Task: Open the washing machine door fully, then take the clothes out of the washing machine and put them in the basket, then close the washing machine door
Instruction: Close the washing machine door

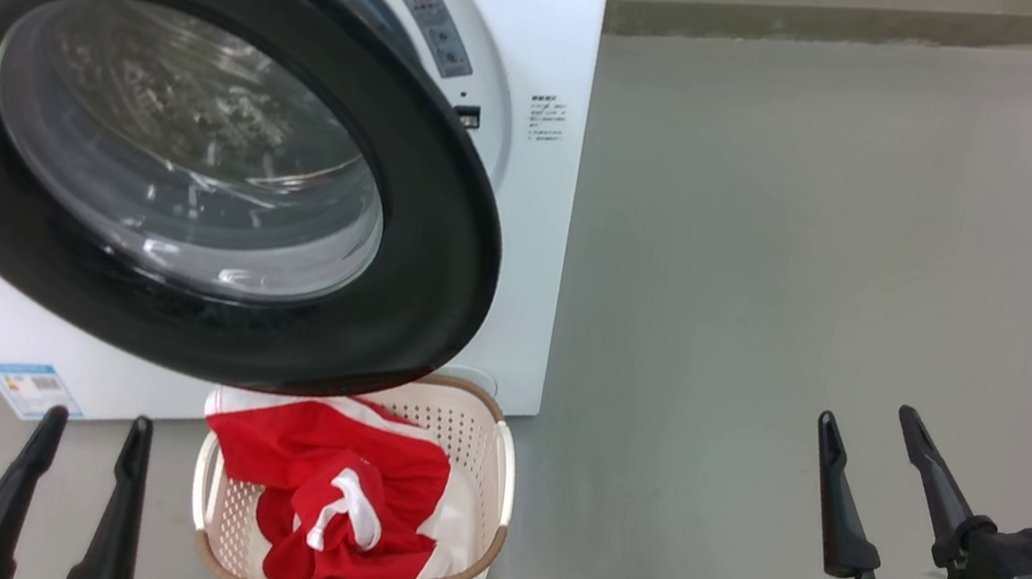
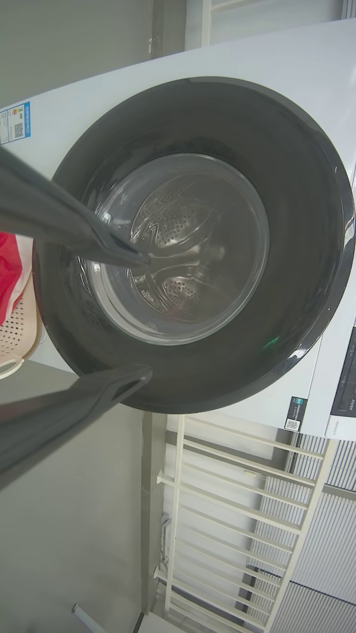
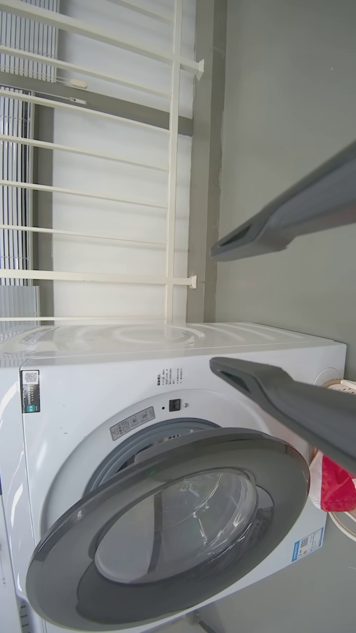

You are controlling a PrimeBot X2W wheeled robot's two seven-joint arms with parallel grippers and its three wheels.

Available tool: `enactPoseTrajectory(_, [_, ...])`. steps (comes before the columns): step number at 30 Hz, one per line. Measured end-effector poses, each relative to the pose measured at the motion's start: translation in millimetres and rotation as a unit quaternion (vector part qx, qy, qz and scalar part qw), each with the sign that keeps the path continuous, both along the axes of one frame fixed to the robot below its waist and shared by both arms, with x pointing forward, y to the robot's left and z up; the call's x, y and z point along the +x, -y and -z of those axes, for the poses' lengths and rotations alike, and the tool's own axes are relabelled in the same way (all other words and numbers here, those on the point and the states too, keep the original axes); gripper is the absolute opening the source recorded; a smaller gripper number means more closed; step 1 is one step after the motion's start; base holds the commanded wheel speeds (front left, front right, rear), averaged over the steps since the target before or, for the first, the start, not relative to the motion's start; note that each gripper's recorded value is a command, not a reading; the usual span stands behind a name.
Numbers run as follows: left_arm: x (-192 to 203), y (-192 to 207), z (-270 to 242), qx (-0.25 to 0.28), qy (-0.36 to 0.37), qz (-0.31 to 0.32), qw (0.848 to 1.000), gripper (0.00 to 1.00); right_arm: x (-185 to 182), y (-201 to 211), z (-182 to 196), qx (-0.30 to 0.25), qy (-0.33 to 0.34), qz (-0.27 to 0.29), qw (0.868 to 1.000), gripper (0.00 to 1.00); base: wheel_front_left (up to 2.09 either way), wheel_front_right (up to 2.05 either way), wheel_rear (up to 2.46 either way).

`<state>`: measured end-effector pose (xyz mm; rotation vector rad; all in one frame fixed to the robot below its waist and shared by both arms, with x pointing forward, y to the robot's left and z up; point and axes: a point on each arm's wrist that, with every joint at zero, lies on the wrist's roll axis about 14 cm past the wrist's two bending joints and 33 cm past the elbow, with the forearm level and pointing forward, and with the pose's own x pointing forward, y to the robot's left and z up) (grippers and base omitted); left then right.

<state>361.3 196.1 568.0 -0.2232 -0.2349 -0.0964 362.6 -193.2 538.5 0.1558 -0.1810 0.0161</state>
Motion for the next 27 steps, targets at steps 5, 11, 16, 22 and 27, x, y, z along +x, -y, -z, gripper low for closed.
enactPoseTrajectory(5, [-8,-1,5,0.014,-0.005,-0.004,1.0,1.0,-10,5,-2,-0.001,0.004,0.008,1.0,1.0,0.0,0.0,0.0])
enactPoseTrajectory(11, [-15,1,13,0.015,-0.017,0.003,1.0,1.0,-20,4,1,0.003,0.001,0.008,1.0,1.0,0.0,0.0,0.0])
enactPoseTrajectory(16, [-15,3,17,0.019,-0.021,0.009,1.0,1.0,-22,-1,3,0.006,0.0,0.001,1.0,1.0,0.0,0.0,0.0])
enactPoseTrajectory(22, [-13,2,19,0.017,-0.025,0.006,1.0,1.0,-23,-1,4,0.006,-0.002,0.002,1.0,1.0,0.0,0.0,0.0])
enactPoseTrajectory(27, [-12,3,21,0.019,-0.027,0.01,0.999,1.0,-22,-1,7,0.007,-0.007,0.002,1.0,0.44,0.0,0.0,0.0])
